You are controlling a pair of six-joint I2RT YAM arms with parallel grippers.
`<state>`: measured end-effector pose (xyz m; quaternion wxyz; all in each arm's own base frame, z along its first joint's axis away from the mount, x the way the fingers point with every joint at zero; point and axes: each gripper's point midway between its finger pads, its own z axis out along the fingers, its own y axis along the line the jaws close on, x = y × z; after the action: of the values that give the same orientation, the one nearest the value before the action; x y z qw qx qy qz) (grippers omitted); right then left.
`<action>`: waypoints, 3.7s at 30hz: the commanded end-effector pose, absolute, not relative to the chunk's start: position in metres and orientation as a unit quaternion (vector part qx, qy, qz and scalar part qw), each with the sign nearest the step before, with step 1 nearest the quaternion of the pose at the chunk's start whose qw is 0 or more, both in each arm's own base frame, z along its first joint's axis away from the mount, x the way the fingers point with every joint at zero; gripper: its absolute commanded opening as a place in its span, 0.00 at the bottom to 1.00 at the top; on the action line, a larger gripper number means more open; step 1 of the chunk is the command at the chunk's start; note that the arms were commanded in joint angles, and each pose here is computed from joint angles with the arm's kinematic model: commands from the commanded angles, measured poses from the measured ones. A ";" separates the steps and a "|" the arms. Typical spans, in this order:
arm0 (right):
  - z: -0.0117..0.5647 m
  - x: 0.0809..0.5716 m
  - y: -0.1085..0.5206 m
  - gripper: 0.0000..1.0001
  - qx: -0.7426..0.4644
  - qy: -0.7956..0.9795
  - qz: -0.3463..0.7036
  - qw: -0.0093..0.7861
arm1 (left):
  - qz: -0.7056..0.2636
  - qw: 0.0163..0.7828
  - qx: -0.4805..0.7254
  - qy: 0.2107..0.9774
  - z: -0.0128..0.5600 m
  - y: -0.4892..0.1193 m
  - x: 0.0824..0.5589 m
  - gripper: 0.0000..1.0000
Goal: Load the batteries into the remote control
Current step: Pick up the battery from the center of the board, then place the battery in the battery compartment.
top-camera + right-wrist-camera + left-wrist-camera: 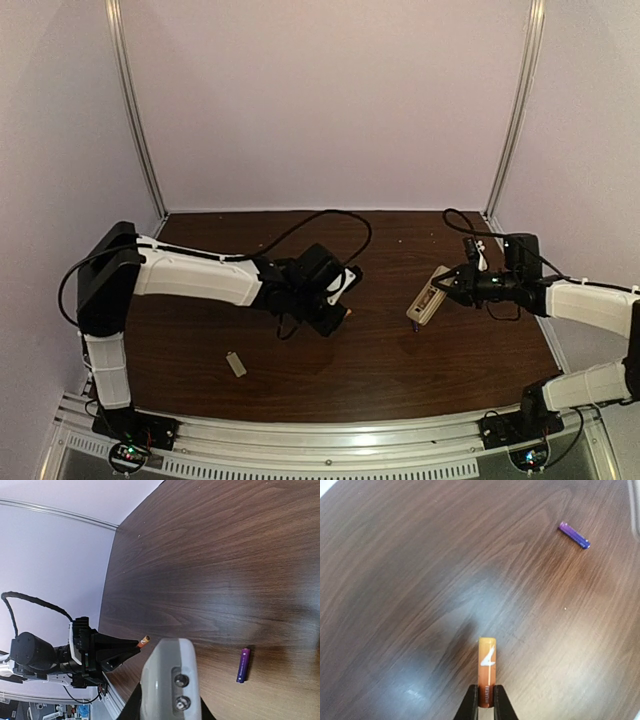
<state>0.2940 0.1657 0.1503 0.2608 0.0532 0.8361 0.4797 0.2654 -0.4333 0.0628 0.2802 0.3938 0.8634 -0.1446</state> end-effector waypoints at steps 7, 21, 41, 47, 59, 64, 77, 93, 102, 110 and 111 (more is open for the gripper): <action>0.156 0.282 0.220 0.00 0.022 0.815 0.525 0.243 | -0.251 0.316 0.384 0.830 0.136 -0.427 0.242 0.00; 0.152 0.272 0.266 0.00 0.038 0.803 0.550 0.227 | -0.303 0.311 0.364 0.823 0.162 -0.455 0.213 0.00; 0.130 0.270 0.283 0.00 0.073 0.820 0.524 0.219 | -0.312 0.282 0.356 0.835 0.143 -0.472 0.203 0.00; 0.130 0.269 0.290 0.00 0.075 0.817 0.530 0.214 | -0.306 0.278 0.348 0.841 0.137 -0.474 0.205 0.00; 0.132 0.270 0.296 0.00 0.075 0.816 0.532 0.213 | -0.281 0.260 0.339 0.859 0.118 -0.476 0.210 0.00; 0.133 0.271 0.295 0.00 0.079 0.815 0.532 0.215 | -0.264 0.254 0.329 0.870 0.111 -0.472 0.213 0.00; 0.130 0.269 0.300 0.00 0.082 0.817 0.533 0.206 | -0.236 0.248 0.286 0.895 0.095 -0.469 0.224 0.00; 0.124 0.265 0.304 0.00 0.082 0.819 0.536 0.189 | -0.245 0.249 0.284 0.893 0.099 -0.464 0.224 0.27; 0.122 0.265 0.305 0.00 0.081 0.821 0.535 0.182 | -0.300 0.269 0.309 0.861 0.127 -0.462 0.210 0.48; 0.126 0.260 0.312 0.00 0.048 0.826 0.537 0.163 | -0.328 0.349 0.343 0.808 0.185 -0.438 0.207 0.69; 0.126 0.259 0.314 0.00 0.041 0.827 0.538 0.158 | -0.331 0.362 0.360 0.794 0.192 -0.435 0.203 0.71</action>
<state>0.2596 0.3037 0.1158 0.1668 0.0762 0.8298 0.5270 0.2035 -0.4401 0.1411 0.2884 0.3224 0.8526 -0.2933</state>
